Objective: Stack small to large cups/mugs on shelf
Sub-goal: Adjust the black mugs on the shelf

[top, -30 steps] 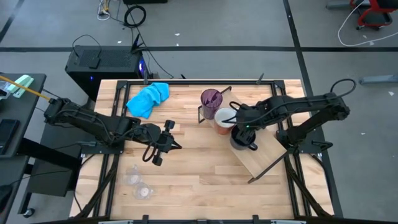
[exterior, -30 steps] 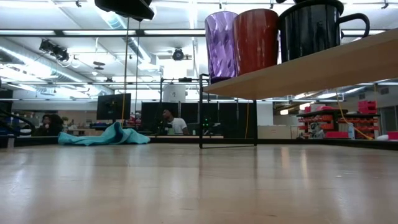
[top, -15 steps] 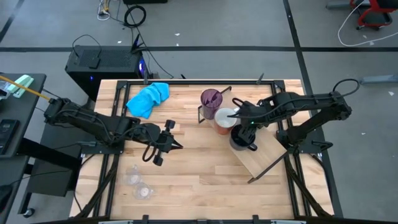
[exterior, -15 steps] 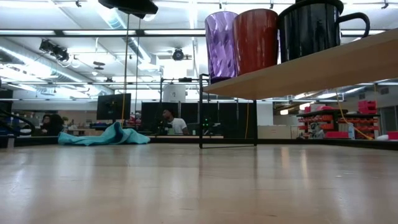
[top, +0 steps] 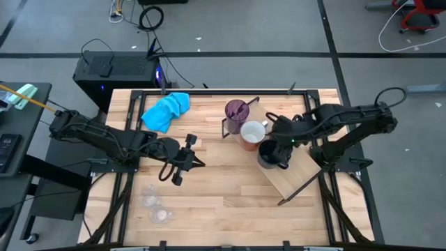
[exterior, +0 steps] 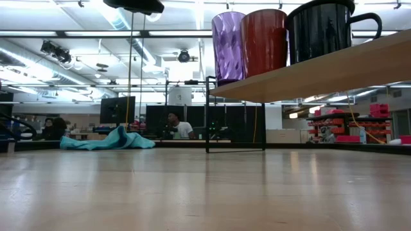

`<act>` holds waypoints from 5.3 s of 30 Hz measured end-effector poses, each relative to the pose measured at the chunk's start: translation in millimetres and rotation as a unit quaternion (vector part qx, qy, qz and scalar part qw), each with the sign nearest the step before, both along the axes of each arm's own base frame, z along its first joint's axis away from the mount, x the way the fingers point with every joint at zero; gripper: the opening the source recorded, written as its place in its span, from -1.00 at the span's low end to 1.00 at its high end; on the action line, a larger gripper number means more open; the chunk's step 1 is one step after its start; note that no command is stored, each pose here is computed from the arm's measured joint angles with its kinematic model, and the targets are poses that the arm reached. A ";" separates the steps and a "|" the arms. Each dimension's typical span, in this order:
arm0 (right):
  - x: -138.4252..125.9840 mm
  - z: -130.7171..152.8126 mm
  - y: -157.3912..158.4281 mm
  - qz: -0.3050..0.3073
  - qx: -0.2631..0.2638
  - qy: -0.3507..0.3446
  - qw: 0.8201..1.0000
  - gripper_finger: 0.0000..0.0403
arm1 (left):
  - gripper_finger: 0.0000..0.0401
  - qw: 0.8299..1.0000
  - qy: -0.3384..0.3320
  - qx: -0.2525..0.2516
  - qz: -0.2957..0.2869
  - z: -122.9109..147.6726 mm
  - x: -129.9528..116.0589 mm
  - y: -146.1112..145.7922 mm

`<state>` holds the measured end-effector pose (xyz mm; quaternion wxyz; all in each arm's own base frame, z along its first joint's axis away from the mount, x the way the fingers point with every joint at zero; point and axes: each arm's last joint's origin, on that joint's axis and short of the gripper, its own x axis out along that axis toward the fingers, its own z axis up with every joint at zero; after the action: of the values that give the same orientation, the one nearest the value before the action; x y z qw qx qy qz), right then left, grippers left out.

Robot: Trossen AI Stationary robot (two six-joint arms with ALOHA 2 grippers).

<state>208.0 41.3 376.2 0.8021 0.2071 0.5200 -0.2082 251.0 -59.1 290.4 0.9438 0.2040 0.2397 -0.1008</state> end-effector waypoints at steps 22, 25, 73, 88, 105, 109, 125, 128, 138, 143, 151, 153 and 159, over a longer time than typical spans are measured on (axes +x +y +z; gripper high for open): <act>-18.8 -7.6 77.5 0.000 0.061 0.000 0.998 -0.16 | -0.91 0.999 -0.042 0.022 -0.015 8.1 1.4 -0.2; -13.1 -12.8 83.4 0.004 0.056 0.007 0.998 -0.20 | -0.93 0.999 -0.042 0.023 -0.012 8.1 1.4 0.0; -9.3 -45.1 85.1 0.054 -0.063 0.127 0.988 -0.34 | -0.92 0.999 -0.045 0.002 -0.011 9.0 0.4 -6.2; -37.2 -17.5 66.6 -0.016 0.003 0.062 0.998 -0.41 | -0.91 0.998 -0.067 -0.003 -0.011 12.9 2.1 -6.7; -27.2 -1.2 -3.5 -0.133 -0.072 -0.015 0.988 -0.54 | -0.89 0.998 -0.069 -0.004 -0.010 13.4 2.4 -6.4; -19.0 -3.0 -18.3 -0.129 -0.084 -0.001 0.988 -0.54 | -0.92 0.997 -0.071 0.006 -0.015 13.4 2.4 -6.3; 1.3 -18.0 -51.6 -0.071 -0.052 0.088 0.992 -0.64 | -0.86 0.998 -0.055 0.011 -0.016 10.3 1.3 -6.0; 1.8 -18.8 -50.7 -0.067 -0.046 0.092 0.992 -0.64 | -0.88 0.999 -0.049 0.013 -0.016 9.3 0.9 -5.9; 2.5 -23.6 -49.3 -0.064 -0.030 0.126 0.989 -0.64 | -0.87 0.999 -0.047 0.010 -0.014 9.0 0.7 -5.9; 2.5 -24.2 -49.3 -0.064 -0.030 0.130 0.989 -0.64 | -0.84 0.999 -0.046 0.001 -0.010 9.0 0.7 -5.9; 2.7 -24.6 -44.4 -0.054 -0.005 0.131 0.990 -0.64 | -0.89 0.999 -0.039 0.003 -0.010 7.8 0.2 -5.7; 2.7 -24.7 -42.4 -0.053 0.004 0.130 0.990 -0.64 | -0.90 0.999 -0.039 0.003 -0.010 7.7 0.1 -5.7; 2.6 -24.8 -36.4 -0.051 0.022 0.130 0.990 -0.69 | -0.85 0.999 -0.039 0.003 -0.010 7.7 0.1 -5.7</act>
<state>210.7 4.8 351.4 0.7113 0.2220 0.6132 -0.2622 251.1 -64.8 298.0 0.9507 0.2129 0.2012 -0.1016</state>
